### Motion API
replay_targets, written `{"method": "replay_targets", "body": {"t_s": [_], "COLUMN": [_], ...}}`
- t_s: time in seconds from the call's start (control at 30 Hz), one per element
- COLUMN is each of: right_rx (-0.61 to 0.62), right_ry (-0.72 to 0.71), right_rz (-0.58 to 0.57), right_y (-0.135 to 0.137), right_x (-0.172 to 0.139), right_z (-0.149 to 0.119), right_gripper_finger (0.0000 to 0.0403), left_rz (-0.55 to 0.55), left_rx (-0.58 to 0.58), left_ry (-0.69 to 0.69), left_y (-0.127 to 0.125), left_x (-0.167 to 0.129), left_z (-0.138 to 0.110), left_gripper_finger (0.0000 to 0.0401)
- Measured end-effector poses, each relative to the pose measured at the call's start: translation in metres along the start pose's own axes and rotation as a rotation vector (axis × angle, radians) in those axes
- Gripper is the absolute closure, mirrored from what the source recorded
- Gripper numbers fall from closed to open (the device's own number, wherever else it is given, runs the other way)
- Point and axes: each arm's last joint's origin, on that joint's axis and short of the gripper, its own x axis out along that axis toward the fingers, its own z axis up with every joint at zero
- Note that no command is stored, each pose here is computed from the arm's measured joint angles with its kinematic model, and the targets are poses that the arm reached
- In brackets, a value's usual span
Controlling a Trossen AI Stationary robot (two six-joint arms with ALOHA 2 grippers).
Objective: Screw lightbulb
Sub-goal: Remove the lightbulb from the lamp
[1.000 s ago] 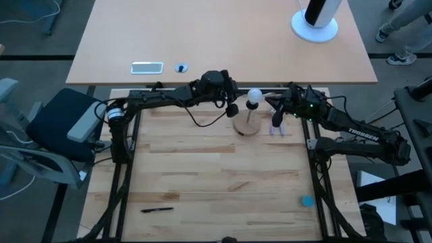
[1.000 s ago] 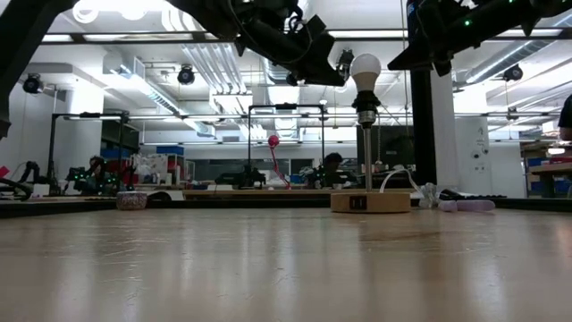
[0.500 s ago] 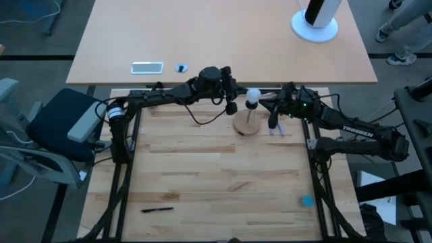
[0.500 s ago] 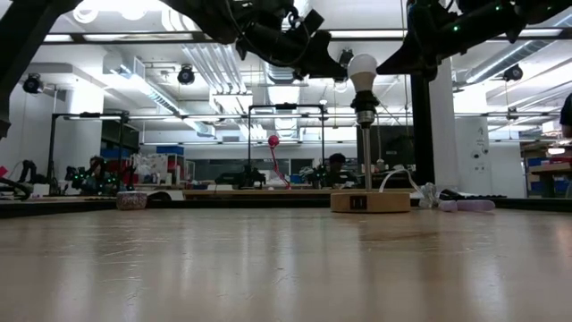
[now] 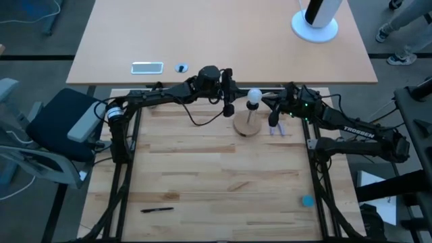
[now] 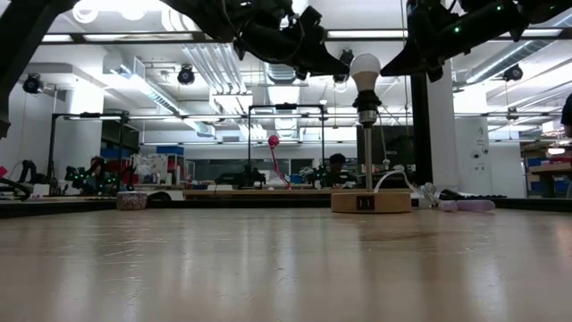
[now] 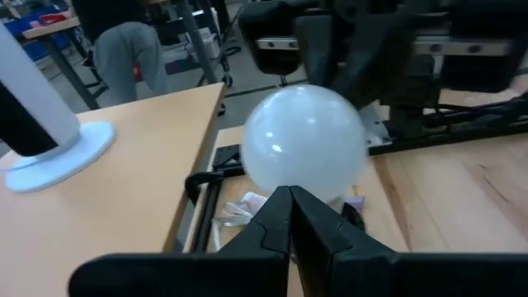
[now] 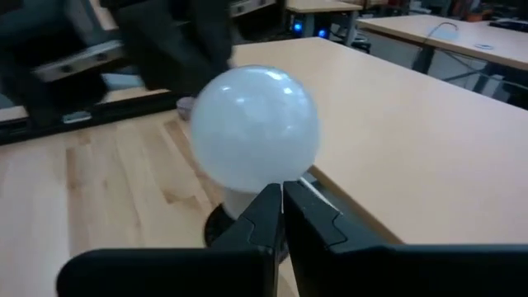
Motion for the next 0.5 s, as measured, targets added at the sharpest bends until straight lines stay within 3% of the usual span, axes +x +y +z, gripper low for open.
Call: {"method": "replay_targets", "body": {"t_s": [0.3, 0.5], "right_rx": [-0.005, -0.008], "right_ry": [-0.010, 0.029], "right_rz": [-0.038, -0.039], "right_y": [-0.0014, -0.0011], "right_x": [0.0001, -0.0062], "right_z": [0.0011, -0.0019], "right_gripper_finger": [0.0390, 0.0390], "left_rz": [-0.095, -0.004], "left_rx": [-0.001, -0.035], "left_ry": [-0.019, 0.054], "left_y": [-0.0073, -0.0055], "left_x": [0.0013, -0.0007], "left_z": [0.0011, -0.0020], "left_gripper_finger": [0.0401, 0.0401]}}
